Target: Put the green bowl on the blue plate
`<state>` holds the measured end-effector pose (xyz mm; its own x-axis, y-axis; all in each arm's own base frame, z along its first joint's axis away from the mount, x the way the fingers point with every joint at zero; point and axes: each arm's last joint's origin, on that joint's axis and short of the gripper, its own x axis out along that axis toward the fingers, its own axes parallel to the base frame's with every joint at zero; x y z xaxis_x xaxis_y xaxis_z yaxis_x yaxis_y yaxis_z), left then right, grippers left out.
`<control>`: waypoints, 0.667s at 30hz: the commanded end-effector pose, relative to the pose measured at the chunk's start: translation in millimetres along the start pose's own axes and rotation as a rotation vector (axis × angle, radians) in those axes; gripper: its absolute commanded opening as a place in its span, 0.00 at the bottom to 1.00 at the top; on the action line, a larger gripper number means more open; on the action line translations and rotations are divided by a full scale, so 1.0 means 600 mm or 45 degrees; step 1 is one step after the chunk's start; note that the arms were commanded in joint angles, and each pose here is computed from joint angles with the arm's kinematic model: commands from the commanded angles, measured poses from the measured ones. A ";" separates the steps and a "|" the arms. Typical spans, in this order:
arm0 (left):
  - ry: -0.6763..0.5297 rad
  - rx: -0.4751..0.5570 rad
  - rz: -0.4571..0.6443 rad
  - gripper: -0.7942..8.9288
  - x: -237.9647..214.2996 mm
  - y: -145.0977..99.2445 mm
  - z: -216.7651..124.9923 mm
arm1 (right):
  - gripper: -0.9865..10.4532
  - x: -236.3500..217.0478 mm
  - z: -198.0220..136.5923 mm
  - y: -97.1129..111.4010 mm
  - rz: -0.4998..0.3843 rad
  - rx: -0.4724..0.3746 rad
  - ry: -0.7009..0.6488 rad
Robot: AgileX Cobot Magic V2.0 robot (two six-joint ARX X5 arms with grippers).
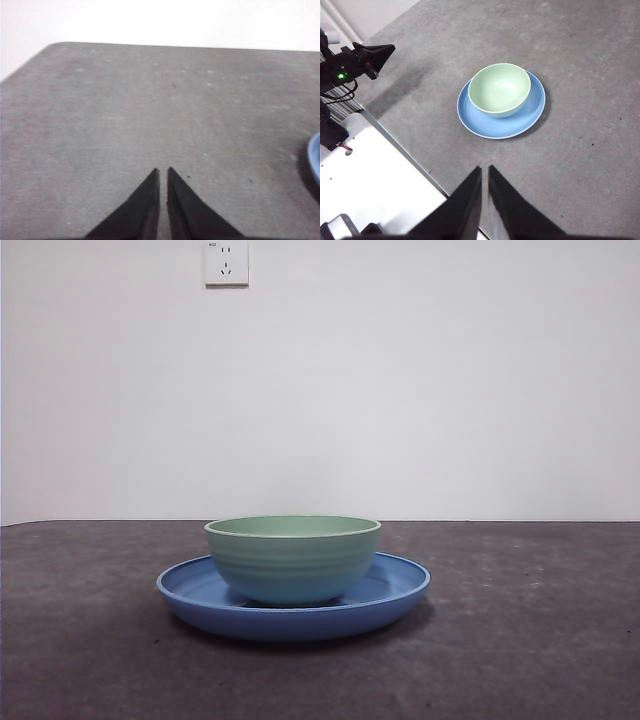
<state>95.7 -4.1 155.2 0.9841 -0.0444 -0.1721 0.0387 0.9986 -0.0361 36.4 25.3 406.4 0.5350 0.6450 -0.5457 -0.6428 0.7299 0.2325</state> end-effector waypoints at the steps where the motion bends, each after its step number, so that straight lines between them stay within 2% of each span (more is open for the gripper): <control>1: 0.029 0.013 0.015 0.11 0.003 0.001 -0.012 | 0.10 -0.006 0.005 0.003 0.005 -0.028 -0.028; 20: 0.015 0.078 0.015 0.11 0.002 0.001 -0.011 | 0.10 -0.006 0.005 0.003 0.005 -0.028 -0.027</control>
<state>94.7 -3.9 156.5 0.9872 -0.0388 -0.1544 0.0413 0.9991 0.0133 36.4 25.3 406.4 0.5350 0.6450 -0.5457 -0.6428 0.7299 0.2325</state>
